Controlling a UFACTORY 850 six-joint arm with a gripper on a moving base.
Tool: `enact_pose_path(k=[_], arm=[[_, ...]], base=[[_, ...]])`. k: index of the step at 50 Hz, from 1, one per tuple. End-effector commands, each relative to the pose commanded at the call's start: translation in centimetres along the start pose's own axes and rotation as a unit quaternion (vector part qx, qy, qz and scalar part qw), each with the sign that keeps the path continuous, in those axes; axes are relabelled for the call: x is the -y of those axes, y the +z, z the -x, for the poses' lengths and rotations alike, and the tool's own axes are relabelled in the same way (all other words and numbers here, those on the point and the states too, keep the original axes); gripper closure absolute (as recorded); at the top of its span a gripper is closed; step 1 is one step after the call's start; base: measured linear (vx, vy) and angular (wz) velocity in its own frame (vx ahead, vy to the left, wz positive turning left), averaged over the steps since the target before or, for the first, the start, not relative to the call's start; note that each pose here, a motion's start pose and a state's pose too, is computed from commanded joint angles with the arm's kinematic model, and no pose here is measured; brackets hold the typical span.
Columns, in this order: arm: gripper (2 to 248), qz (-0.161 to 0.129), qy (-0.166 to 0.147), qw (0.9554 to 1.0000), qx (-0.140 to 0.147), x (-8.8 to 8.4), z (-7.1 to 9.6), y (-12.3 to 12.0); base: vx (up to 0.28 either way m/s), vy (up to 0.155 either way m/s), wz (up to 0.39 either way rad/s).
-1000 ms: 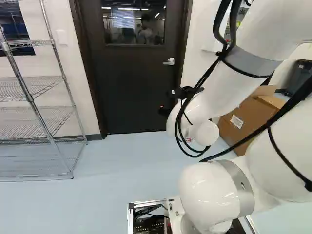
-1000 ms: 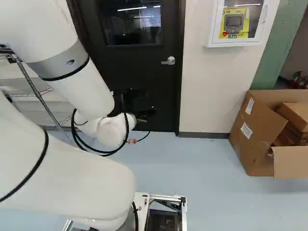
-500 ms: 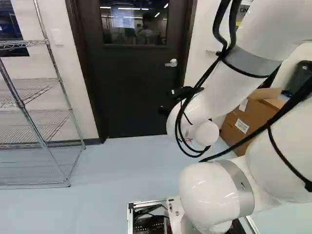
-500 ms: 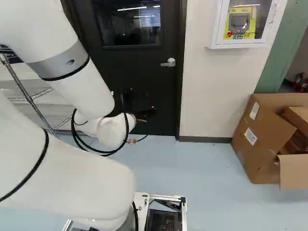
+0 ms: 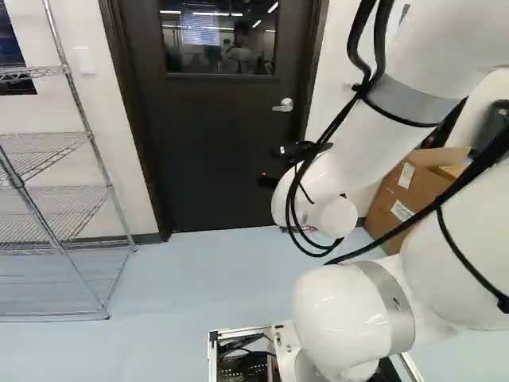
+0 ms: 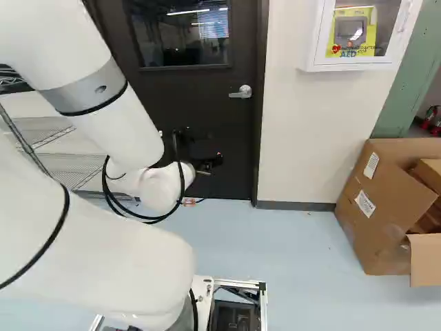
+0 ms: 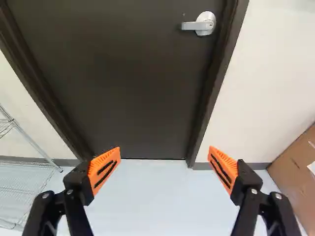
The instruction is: Open the door and move inside
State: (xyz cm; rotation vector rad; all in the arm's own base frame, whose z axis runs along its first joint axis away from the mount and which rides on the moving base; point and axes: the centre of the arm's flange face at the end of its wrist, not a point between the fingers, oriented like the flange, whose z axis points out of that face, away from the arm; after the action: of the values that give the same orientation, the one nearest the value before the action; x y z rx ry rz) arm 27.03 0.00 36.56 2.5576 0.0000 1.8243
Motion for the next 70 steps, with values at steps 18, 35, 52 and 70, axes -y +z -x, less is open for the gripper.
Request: enact_pose_path(k=[18,35,52,70], arm=[[3,0.0,0.0,1.0,0.0,0.0,0.0,0.0],[3,0.0,0.0,1.0,0.0,0.0,0.0,0.0],[3,0.0,0.0,1.0,0.0,0.0,0.0,0.0],[3,0.0,0.0,1.0,0.0,0.0,0.0,0.0]], base=[[0.15,0.001,0.003],[0.153,0.002,0.001],[0.153,0.002,-0.005],[0.151,0.003,-0.011]])
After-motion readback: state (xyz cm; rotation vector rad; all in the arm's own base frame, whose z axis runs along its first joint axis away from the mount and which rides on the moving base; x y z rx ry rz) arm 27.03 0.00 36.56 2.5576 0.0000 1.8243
